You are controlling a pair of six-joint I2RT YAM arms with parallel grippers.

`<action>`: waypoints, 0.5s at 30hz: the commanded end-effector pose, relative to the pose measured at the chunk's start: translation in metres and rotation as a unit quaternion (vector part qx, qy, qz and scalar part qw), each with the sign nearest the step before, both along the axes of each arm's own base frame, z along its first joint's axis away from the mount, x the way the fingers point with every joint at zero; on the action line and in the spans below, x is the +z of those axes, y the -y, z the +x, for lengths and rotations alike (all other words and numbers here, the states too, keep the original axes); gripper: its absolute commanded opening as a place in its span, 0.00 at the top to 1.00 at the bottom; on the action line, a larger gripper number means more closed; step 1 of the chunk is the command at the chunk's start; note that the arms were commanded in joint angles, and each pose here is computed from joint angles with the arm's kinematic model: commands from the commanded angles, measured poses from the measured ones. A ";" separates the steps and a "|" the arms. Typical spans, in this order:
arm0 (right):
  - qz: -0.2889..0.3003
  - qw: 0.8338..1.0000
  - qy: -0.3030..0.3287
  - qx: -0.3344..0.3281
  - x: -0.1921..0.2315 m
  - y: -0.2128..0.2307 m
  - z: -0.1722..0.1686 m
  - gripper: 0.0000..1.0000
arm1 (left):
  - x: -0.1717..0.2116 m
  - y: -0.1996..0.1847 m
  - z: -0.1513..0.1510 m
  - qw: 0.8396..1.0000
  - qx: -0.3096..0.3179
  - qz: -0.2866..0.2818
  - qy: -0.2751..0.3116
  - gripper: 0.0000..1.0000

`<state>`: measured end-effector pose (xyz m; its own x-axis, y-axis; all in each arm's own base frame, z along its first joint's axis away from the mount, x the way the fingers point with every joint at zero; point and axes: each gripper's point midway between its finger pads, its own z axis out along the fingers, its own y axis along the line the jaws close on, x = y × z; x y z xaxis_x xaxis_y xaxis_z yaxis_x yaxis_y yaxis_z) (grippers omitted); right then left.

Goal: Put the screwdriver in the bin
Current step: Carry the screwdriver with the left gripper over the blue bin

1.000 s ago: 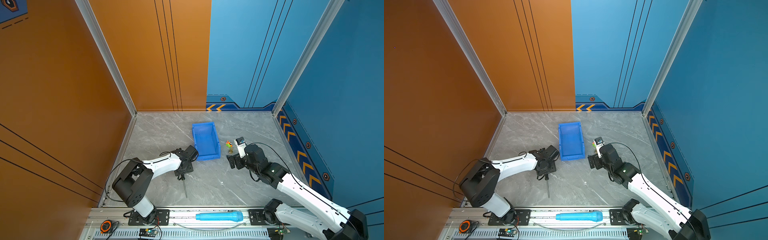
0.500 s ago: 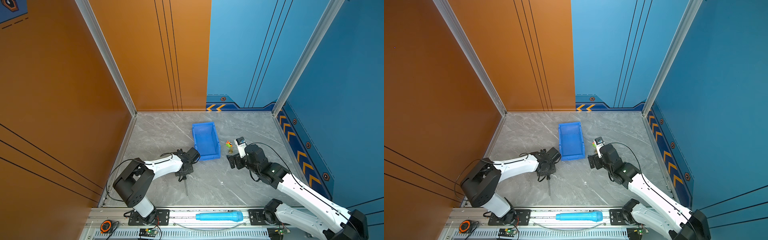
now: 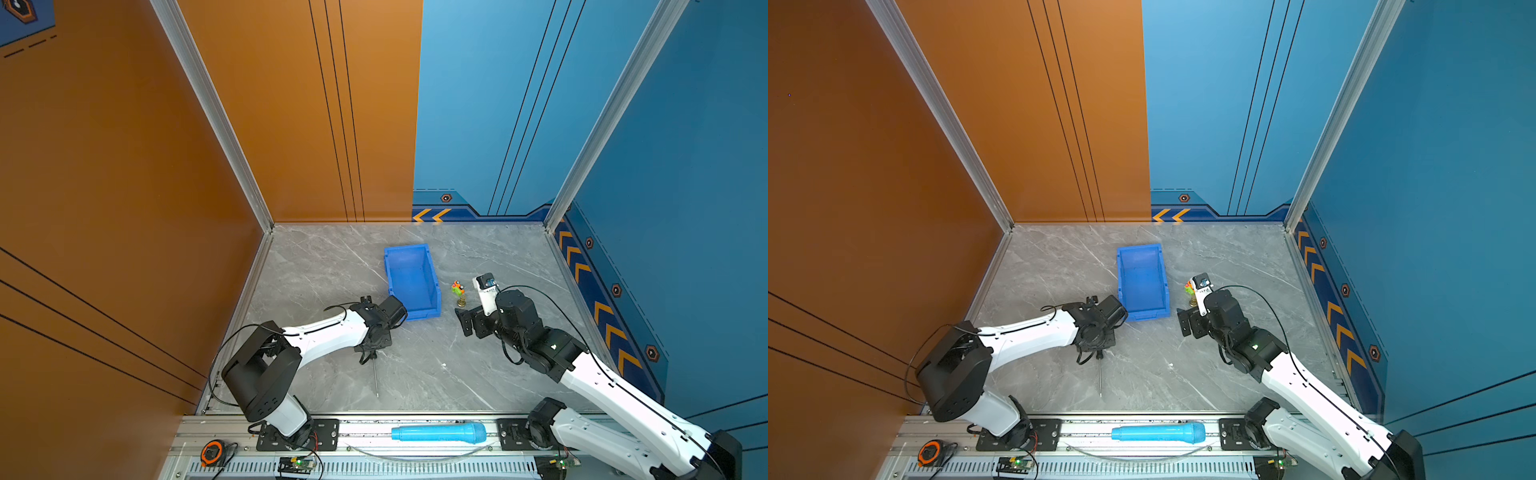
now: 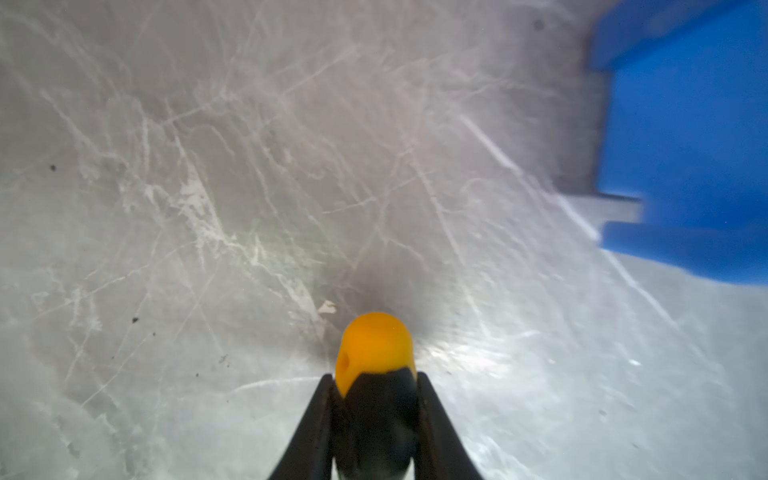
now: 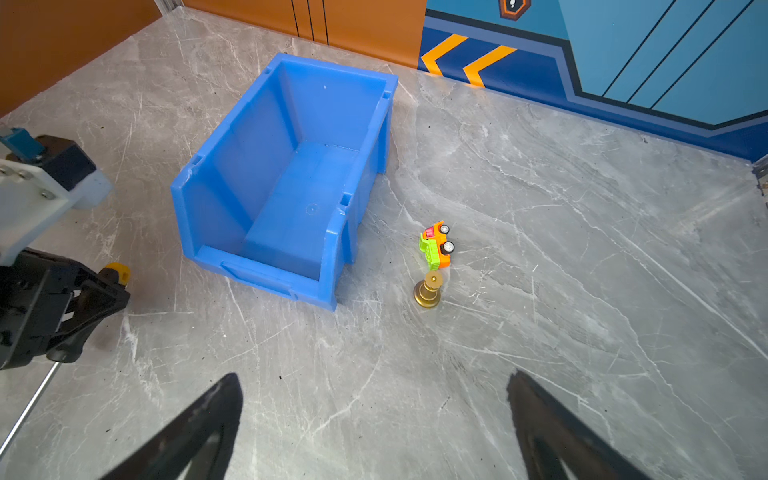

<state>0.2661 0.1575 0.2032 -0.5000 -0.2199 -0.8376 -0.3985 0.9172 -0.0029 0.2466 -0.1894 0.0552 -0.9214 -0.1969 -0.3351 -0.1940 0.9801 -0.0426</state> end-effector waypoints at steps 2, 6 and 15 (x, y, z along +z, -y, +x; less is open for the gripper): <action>0.016 1.000 0.018 0.003 0.016 0.000 0.000 0.00 | 0.048 0.028 0.015 0.998 -0.036 -0.020 0.044 0.99; 0.015 1.000 0.017 -0.003 0.015 0.003 0.002 0.00 | 0.077 0.053 0.035 0.995 -0.058 -0.035 0.068 0.99; 0.006 1.000 0.012 -0.010 0.013 0.007 0.006 0.00 | 0.106 0.088 0.117 0.991 -0.066 -0.062 0.099 0.99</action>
